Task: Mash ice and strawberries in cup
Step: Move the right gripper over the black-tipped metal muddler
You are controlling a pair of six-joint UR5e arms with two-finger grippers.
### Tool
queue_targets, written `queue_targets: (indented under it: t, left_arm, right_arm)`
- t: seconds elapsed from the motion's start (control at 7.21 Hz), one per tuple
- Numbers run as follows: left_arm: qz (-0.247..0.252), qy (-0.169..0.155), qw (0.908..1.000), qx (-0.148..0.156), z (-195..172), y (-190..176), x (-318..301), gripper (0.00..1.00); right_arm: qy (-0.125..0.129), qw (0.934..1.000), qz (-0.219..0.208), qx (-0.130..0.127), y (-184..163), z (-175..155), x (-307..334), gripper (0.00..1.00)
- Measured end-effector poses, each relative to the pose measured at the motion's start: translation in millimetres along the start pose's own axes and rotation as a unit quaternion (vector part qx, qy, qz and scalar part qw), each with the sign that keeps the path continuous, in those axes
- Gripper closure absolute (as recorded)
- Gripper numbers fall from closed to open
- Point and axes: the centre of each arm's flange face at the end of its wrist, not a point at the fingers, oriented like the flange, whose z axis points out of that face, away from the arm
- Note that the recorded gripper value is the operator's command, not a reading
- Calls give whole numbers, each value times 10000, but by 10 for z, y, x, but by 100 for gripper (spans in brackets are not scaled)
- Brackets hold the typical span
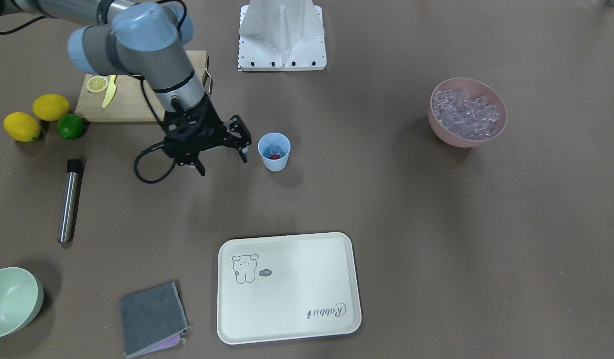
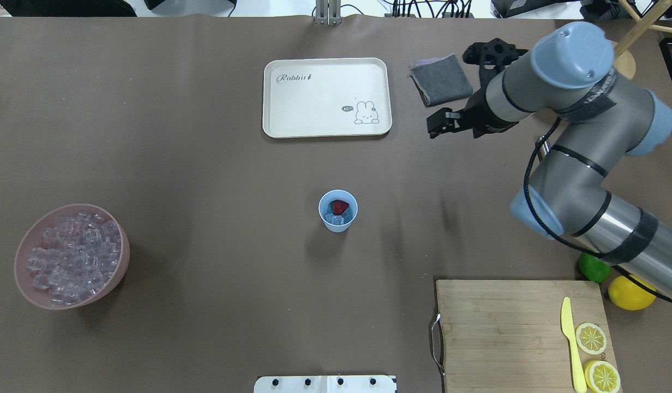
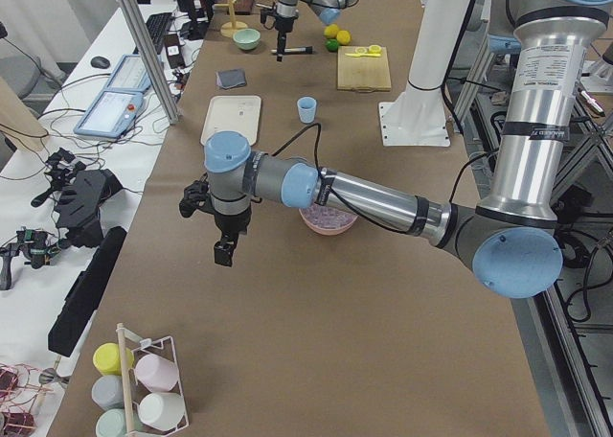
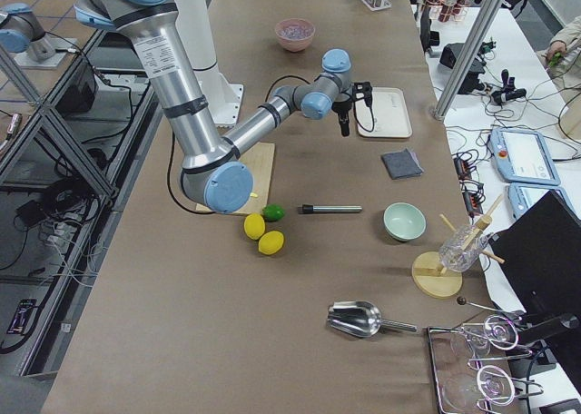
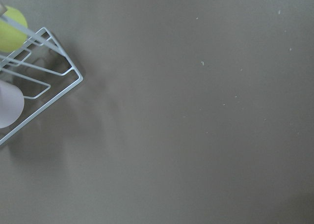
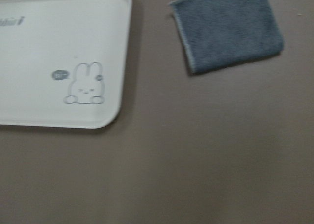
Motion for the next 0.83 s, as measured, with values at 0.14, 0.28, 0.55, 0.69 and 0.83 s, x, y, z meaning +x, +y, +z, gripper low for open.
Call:
queue_targets:
  t: [0.14, 0.28, 0.55, 0.69, 0.83]
  left_arm:
    - [23, 2, 10000, -3, -1, 75, -53, 2]
    - [45, -5, 10000, 11, -8, 105, -70, 2]
    - [114, -24, 9999, 83, -33, 105, -60, 2]
    - [141, -33, 9998, 116, -56, 99, -45, 2]
    - [165, -41, 9998, 144, -78, 89, -27, 2]
  right_arm:
    - [258, 9995, 56, -189, -83, 175, 470, 0]
    - [462, 9982, 159, -336, -104, 336, 839, 0]
    - [672, 9964, 322, -411, -116, 418, 1286, 0]
    - [734, 9957, 398, -397, -161, 401, 1438, 0]
    - [795, 9951, 404, -418, -184, 423, 1556, 0]
